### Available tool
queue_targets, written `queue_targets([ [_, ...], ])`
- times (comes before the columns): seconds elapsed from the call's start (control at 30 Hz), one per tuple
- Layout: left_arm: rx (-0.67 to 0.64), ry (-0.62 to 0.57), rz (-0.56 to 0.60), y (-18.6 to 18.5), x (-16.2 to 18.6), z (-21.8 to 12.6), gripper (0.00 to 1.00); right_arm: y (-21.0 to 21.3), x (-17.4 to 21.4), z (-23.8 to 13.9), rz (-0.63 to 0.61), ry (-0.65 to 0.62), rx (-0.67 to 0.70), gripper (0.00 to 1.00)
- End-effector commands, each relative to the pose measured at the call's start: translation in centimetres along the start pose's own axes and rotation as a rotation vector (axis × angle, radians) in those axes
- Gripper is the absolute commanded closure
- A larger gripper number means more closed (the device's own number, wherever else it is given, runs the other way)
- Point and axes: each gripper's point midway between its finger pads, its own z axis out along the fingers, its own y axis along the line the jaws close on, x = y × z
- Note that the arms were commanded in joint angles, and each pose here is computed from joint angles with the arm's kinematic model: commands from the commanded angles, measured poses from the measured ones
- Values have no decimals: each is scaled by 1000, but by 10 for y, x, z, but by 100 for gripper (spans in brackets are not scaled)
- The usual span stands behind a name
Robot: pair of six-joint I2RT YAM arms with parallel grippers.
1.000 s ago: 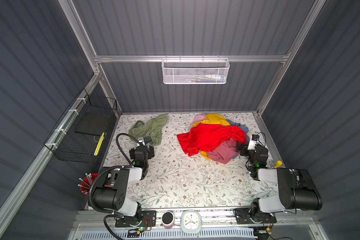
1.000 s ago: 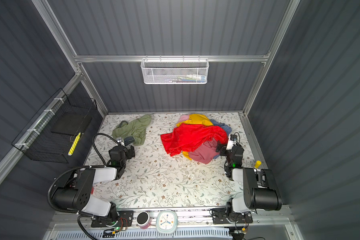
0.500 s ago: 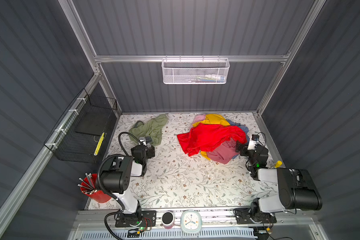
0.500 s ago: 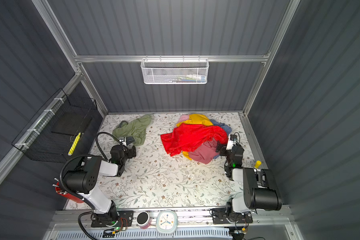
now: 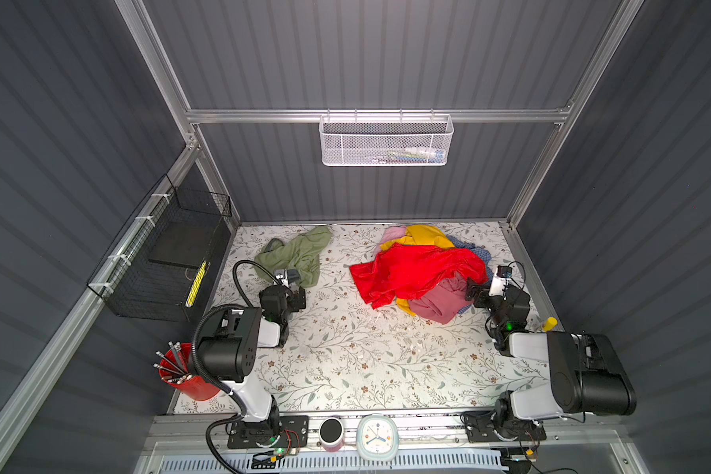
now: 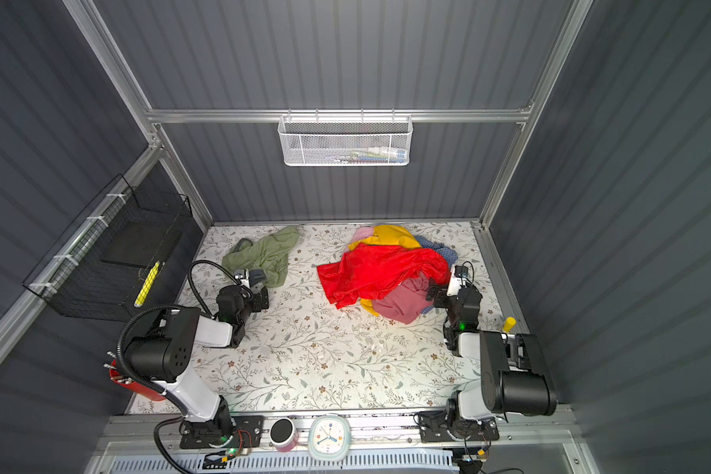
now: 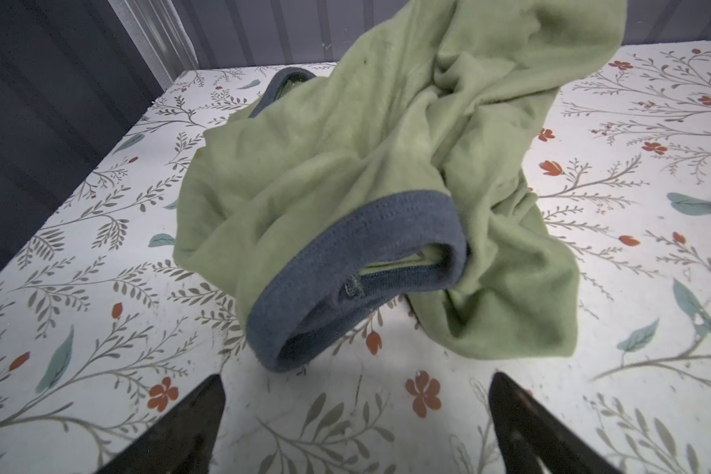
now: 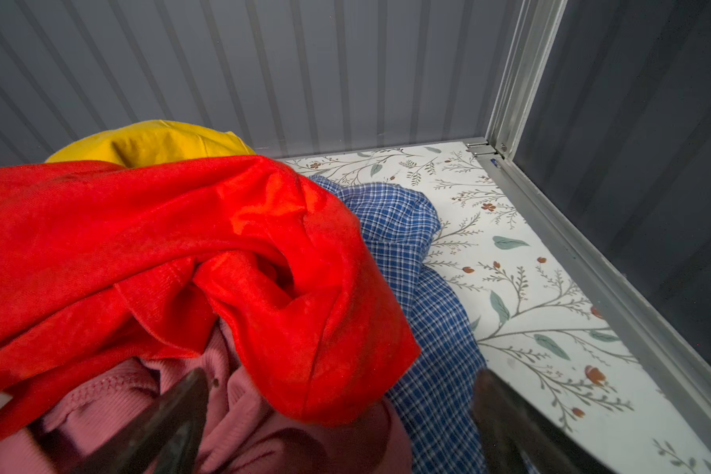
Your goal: Pick out a specific cloth from the pile
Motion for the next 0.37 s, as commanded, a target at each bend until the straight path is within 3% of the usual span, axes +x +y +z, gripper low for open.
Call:
queue_targets([
  [0.0,7,-32,-13,-1,-10,1,0,1,-3,1,10,-3,-8,1],
  [0.33,6,-33,-13,-1,-10,1,0,1,-3,1,11,-4,-8,1],
])
